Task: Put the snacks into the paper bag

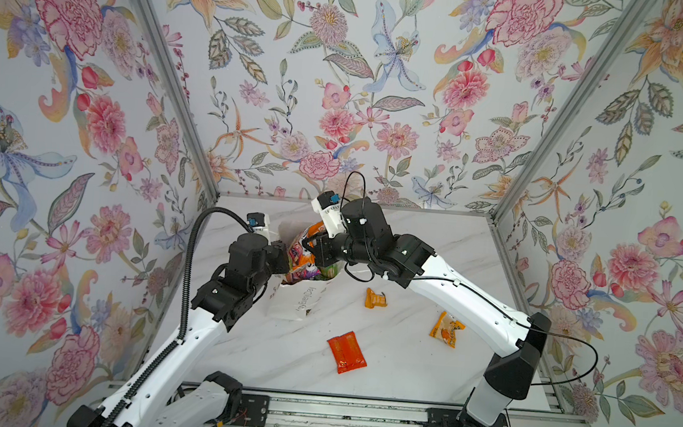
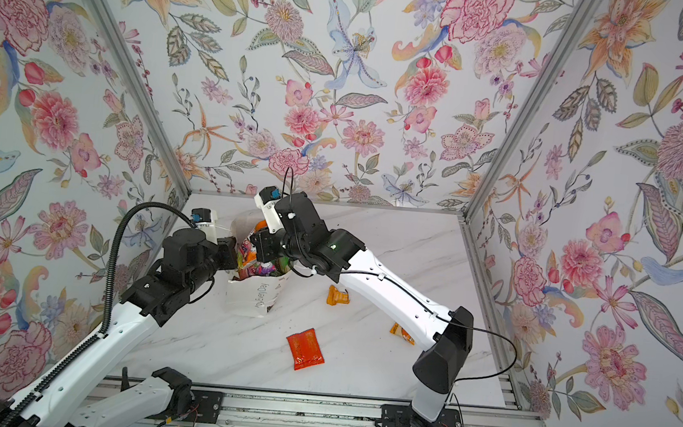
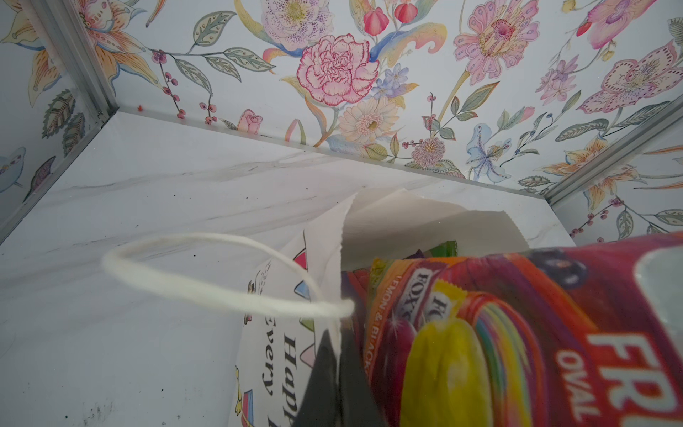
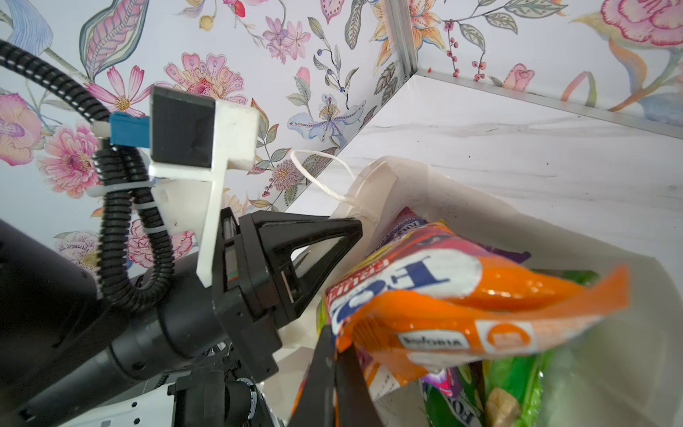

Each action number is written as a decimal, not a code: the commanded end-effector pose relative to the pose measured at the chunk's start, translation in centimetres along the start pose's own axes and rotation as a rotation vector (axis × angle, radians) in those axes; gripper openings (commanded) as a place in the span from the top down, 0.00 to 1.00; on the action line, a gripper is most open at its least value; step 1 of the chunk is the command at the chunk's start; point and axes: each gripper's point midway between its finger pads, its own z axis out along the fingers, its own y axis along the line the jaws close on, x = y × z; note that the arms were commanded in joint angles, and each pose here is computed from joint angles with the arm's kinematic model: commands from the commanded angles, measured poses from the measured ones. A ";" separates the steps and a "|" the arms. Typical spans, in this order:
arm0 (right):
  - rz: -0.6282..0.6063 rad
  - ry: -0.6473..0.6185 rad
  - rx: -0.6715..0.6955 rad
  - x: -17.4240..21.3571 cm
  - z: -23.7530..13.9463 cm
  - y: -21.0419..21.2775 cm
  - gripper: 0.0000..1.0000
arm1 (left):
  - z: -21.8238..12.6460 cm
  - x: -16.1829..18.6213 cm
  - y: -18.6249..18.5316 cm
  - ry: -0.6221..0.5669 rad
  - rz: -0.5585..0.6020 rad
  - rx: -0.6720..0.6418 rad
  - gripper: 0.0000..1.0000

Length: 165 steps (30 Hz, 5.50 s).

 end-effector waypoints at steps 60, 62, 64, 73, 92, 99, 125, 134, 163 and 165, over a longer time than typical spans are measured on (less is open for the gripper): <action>0.118 0.073 0.585 4.4 -2.8 -15.0 0.23 | -1.3 -3.9 -0.6 -0.124 -0.013 0.011 1.00; 0.143 0.101 0.567 5.4 -2.1 -15.0 0.24 | -1.2 -3.9 -0.7 -0.120 -0.013 0.014 1.00; 0.164 0.141 0.504 6.4 -0.7 -14.1 0.26 | -1.2 -3.9 -0.8 -0.119 -0.010 0.016 1.00; 0.177 0.209 0.400 7.7 2.1 -12.3 0.61 | -1.1 -3.7 -0.9 -0.107 -0.007 0.023 1.00; 0.067 -0.026 0.267 -0.8 -4.7 -4.7 1.00 | -0.9 -7.3 -5.8 -0.065 -0.017 0.223 1.00; 0.099 -0.036 0.351 0.1 -6.0 -7.1 1.00 | 3.1 -1.8 -5.6 0.178 0.009 0.161 1.00; 0.199 0.006 0.462 2.3 -8.2 -13.6 0.57 | 3.7 -0.5 -6.9 0.139 0.137 0.118 1.00; 0.159 -0.155 0.504 0.7 -16.3 -12.4 0.32 | 3.3 -1.2 -5.8 0.066 0.154 0.083 1.00; 0.829 -0.061 0.958 26.8 -27.0 -30.4 0.21 | 2.4 -1.9 -6.0 -0.015 0.138 0.127 1.00; 0.874 -0.061 0.941 28.0 -26.6 -31.0 0.21 | 2.5 -1.8 -6.0 -0.014 0.137 0.126 1.00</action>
